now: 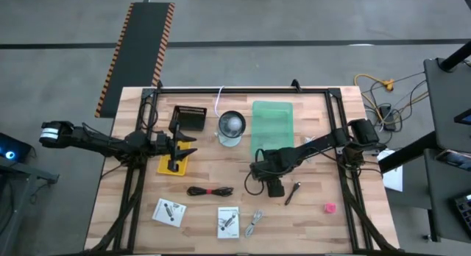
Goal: Pick and place items into bin
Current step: Put the black charger adapter into the yellow bin
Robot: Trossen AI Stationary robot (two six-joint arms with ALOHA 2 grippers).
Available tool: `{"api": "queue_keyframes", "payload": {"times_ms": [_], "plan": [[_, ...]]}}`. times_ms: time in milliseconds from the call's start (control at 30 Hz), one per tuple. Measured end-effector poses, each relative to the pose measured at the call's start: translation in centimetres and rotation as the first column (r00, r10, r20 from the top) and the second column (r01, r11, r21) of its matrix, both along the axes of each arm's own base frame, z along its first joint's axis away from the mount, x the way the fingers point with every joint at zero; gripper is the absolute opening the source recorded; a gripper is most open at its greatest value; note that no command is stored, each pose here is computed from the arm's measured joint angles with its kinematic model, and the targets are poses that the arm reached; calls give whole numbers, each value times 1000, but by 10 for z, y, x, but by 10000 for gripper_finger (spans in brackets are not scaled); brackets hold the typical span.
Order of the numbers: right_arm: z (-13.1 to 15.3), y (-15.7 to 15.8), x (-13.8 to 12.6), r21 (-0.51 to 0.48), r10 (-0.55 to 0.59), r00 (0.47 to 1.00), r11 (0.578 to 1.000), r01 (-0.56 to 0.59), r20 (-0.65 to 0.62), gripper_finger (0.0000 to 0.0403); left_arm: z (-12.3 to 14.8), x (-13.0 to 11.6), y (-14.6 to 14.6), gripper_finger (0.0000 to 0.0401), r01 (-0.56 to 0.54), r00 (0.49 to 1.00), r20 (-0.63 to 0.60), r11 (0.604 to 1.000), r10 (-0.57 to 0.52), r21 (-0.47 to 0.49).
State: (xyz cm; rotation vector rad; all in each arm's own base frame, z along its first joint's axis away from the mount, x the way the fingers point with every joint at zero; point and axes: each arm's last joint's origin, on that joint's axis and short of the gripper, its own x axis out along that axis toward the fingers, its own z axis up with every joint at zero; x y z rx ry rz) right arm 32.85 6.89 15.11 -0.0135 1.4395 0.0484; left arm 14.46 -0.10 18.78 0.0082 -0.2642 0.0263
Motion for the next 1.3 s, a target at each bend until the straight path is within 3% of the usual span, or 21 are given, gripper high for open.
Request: {"api": "queue_keyframes", "payload": {"times_ms": [267, 667, 900, 1100, 1300], "plan": [[0, 0, 0, 1, 2, 1000, 1000, -2, 5, 138, 0, 0, 0, 151, 0, 1000, -1, 1000, 0, 0], [16, 6, 6, 3, 28, 1000, 1000, -28, 8, 141, 0, 0, 0, 151, 0, 1000, -1, 1000, 0, 0], [37, 11, 21, -1, 100, 989, 995, -101, 107, 140, 0, 0, 0, 151, 0, 1000, -1, 1000, 0, 0], [44, 10, 27, -88, 123, 977, 990, -109, 176, 138, 0, 0, 0, 151, -4, 1000, -2, 1000, 4, 16], [52, 12, 36, -99, 164, 909, 986, -136, 383, 138, 0, 0, 0, 151, -20, 1000, -2, 997, 20, 75]]}}
